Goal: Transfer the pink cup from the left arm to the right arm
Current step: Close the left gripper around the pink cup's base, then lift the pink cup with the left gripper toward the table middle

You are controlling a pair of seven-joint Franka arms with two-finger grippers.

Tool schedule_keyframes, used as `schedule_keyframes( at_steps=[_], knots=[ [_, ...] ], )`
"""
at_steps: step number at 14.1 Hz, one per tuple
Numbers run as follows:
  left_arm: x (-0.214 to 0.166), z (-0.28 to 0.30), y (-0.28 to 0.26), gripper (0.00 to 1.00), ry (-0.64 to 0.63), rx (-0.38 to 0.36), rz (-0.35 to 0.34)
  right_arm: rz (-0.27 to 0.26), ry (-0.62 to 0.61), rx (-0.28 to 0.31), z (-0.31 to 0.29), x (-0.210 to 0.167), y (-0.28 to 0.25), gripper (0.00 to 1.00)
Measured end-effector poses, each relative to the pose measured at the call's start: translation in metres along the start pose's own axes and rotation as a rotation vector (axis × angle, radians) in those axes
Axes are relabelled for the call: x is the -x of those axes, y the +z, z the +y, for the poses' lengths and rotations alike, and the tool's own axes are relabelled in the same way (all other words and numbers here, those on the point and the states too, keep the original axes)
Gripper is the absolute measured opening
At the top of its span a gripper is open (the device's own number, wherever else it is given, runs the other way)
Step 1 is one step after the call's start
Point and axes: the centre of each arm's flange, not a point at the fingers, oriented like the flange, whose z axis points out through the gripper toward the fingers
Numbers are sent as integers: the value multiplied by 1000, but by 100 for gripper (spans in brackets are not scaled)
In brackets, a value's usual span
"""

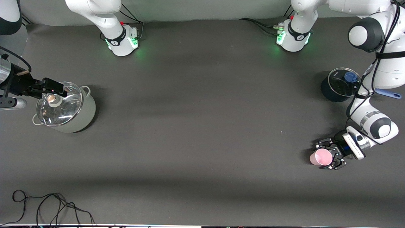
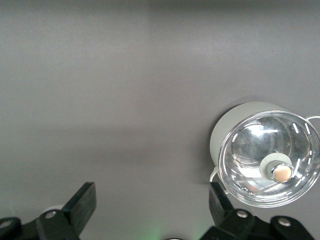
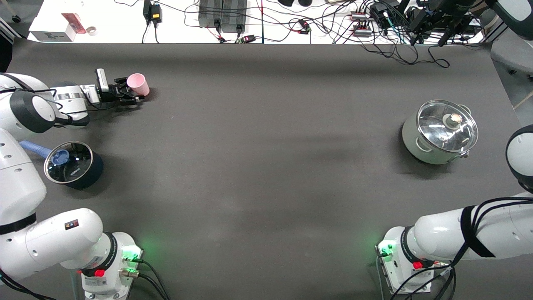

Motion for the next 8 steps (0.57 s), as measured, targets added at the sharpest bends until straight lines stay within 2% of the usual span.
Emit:
schedule_keyframes(
  at_steps=[2, 3, 4, 5, 7, 8],
  knots=[
    [1, 1, 4, 100, -2, -2, 4, 0, 0, 0, 0, 0, 0, 100],
    [1, 1, 4, 93, 7, -3, 6, 0, 0, 0, 0, 0, 0, 100],
    [1, 1, 5, 93, 16, -8, 10, 0, 0, 0, 0, 0, 0, 100],
    [2, 2, 5, 86, 21, -14, 16, 0, -1, 0, 0, 0, 0, 100],
    [3, 3, 6, 65, 26, -21, 24, 0, -1, 0, 0, 0, 0, 100],
    [3, 3, 6, 65, 27, -22, 24, 0, -1, 0, 0, 0, 0, 100]
  ],
)
